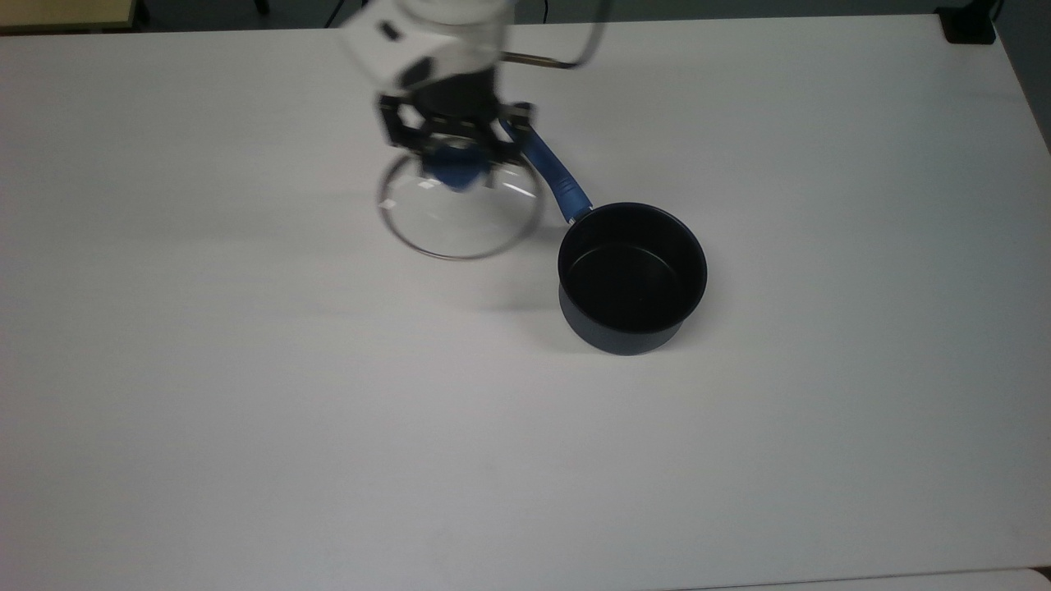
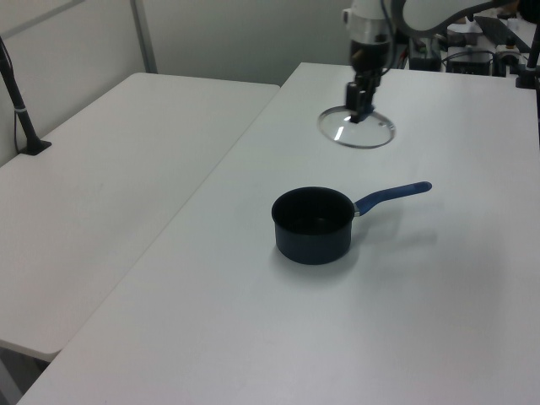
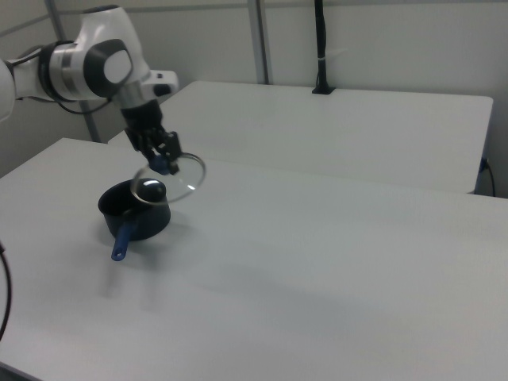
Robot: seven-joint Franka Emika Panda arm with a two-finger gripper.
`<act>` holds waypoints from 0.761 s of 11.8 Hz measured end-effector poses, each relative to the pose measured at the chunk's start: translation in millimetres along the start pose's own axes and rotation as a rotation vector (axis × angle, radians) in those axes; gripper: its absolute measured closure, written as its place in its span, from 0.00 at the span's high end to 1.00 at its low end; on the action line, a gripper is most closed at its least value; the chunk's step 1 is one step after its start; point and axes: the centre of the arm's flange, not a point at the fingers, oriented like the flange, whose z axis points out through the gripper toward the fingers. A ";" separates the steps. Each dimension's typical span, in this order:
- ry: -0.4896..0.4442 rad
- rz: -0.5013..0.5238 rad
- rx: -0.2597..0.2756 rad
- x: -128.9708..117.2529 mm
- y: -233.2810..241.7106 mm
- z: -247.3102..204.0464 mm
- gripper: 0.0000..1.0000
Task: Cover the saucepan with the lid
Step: 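Lift the glass lid and carry it over the black saucepan, then lower the lid onto the saucepan rim and open the gripper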
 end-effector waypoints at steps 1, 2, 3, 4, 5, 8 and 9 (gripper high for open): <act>0.010 0.025 0.018 6.3 -38.7 0.6 0.67; 0.012 0.041 0.033 11.3 -75.7 6.6 0.67; 0.006 0.048 0.043 14.6 -109.3 18.0 0.67; -0.007 0.045 0.047 15.0 -133.9 31.6 0.67; -0.021 0.040 0.047 13.7 -151.8 44.7 0.67; -0.044 0.046 0.043 9.1 -173.4 63.1 0.67; -0.047 0.049 0.042 8.6 -174.9 64.8 0.67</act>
